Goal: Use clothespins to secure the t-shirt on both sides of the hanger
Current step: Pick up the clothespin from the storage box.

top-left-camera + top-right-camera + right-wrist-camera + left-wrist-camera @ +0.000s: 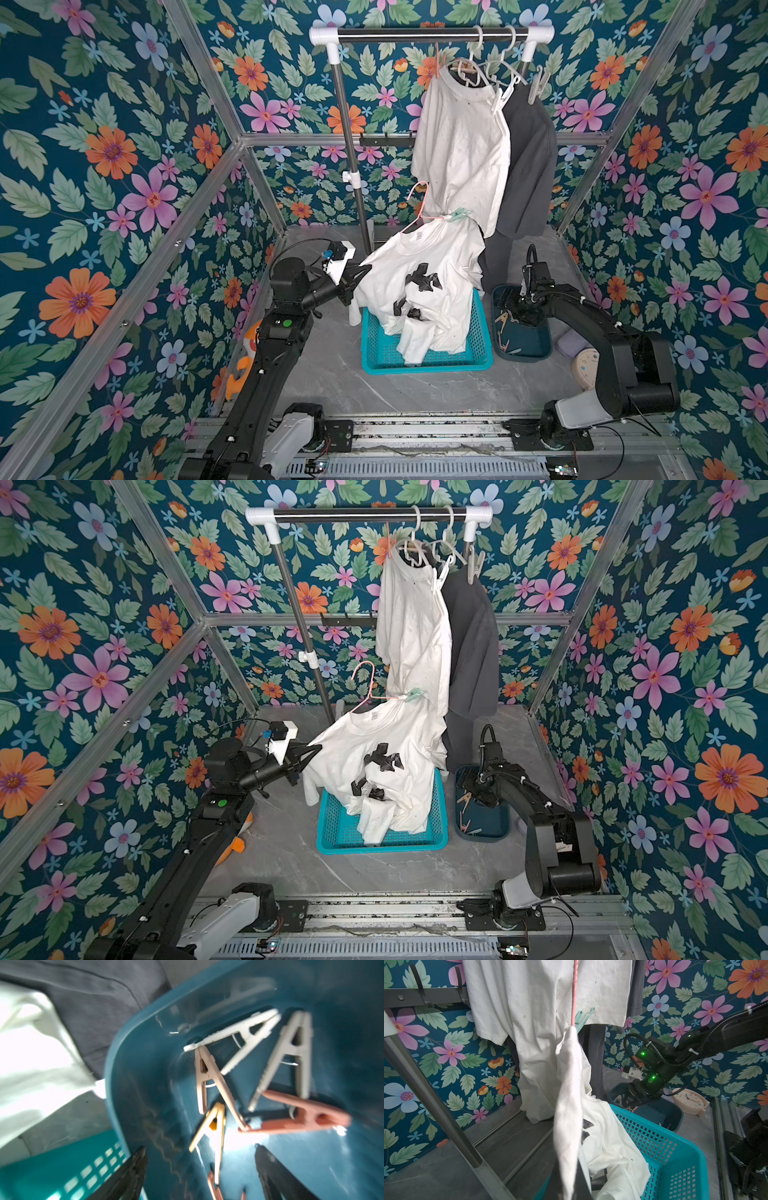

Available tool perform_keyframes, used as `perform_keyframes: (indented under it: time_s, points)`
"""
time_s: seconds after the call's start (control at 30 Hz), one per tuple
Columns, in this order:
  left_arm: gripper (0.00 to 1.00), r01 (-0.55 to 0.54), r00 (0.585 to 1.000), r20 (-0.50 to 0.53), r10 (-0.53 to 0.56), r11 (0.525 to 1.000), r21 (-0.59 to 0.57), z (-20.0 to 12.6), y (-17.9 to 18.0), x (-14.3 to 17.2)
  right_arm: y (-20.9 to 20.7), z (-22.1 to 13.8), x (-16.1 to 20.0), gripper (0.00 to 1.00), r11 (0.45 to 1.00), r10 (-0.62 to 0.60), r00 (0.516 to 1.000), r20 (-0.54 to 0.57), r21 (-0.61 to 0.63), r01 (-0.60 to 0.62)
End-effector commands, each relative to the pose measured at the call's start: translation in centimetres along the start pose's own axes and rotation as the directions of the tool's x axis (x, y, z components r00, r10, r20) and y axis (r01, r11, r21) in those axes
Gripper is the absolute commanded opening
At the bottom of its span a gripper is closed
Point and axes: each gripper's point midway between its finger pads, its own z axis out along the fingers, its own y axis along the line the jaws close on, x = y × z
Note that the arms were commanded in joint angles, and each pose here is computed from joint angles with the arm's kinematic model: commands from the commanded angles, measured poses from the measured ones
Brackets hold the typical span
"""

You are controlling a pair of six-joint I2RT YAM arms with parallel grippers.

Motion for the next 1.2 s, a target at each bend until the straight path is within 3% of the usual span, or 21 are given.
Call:
perform_keyframes:
  time_s: [0.0, 0.6, 0.9, 1.17]
  points:
    - [0.0, -0.029, 0.999, 0.026, 0.029, 1.0, -0.002, -0.1, 0.0, -0.8, -1.5, -0.3, 0.2, 0.82, 0.997, -0.058, 0.998, 0.006, 0.059, 0.058]
    - [0.0, -0.03, 0.999, 0.039, 0.029, 0.999, 0.012, -0.1, -0.3, -1.1, -3.4, 1.2, -3.6, 0.85, 0.99, -0.106, 0.987, 0.118, 0.104, 0.094]
    - [0.0, -0.034, 0.999, 0.039, 0.033, 0.999, 0.012, -0.1, -0.4, -1.1, -4.9, 2.3, -2.1, 0.85, 0.981, -0.083, 0.997, 0.005, 0.178, 0.081]
    - [0.0, -0.035, 0.999, 0.041, 0.035, 0.999, 0.012, -0.2, -0.5, -1.2, -5.2, 2.5, 0.1, 0.84, 0.985, -0.033, 0.998, -0.058, 0.166, 0.042]
